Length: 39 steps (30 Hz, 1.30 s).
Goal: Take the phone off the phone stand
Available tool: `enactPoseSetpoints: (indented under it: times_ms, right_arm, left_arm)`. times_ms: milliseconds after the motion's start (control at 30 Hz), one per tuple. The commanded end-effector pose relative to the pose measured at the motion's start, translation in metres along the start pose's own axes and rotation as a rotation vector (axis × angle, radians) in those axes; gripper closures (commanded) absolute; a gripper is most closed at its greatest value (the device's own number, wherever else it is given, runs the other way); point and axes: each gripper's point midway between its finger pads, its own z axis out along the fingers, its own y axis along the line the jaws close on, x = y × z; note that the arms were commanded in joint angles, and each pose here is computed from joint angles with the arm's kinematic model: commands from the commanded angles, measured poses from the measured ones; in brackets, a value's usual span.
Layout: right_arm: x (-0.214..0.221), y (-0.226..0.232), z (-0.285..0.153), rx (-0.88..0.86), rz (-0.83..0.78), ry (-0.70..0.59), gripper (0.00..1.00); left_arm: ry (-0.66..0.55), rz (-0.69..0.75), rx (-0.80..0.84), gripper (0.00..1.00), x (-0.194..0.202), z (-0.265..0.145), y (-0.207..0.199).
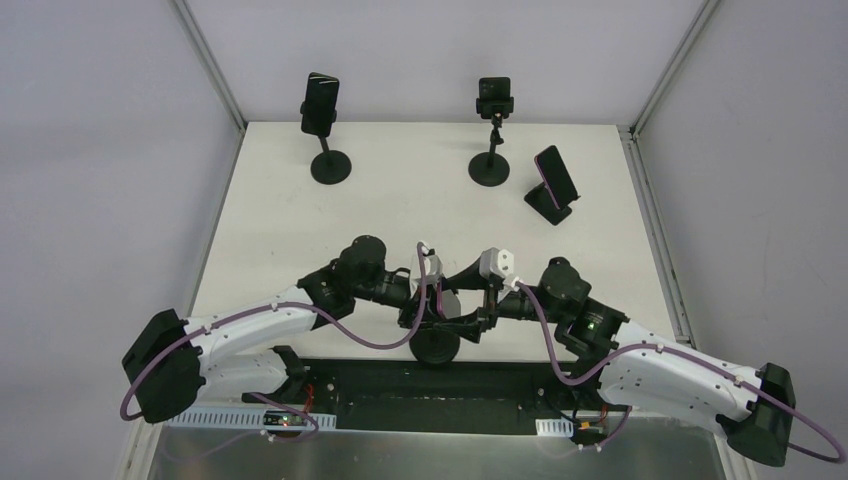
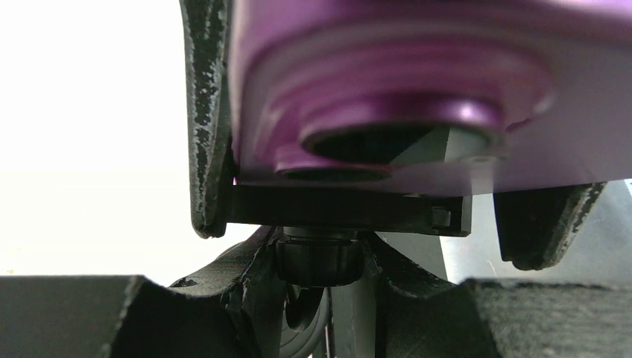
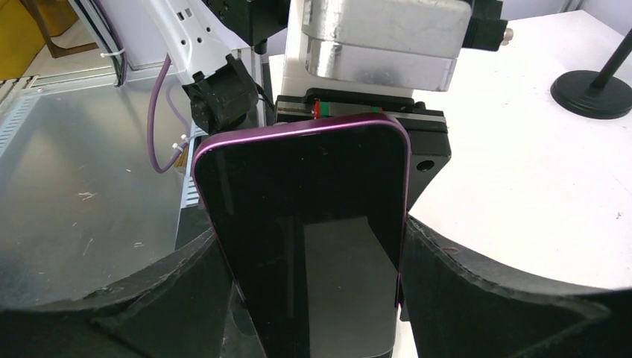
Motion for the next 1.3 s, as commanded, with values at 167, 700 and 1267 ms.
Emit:
enactPoseSetpoints:
  times_ms: [167,700,1267]
  right_arm:
    - [-0.003,0.144,-0.043,-0.687,0.194,0.114,1.00]
    - [0.011,0.104,-0.033,-0.414,0.090,0.154,1.00]
    - [0.013,0.040,0.005,-0.081,0.034,0.150,1.00]
  left_arm:
    - [-0.130,0.081,-0.676,1.00,-0.050,-0.048,0.153]
    - [-0.134,0.078,-0.675,1.00,-0.042,-0.054,0.145]
    - [-0.150,0.057,-0.623,1.00,-0.042,-0.050,0.133]
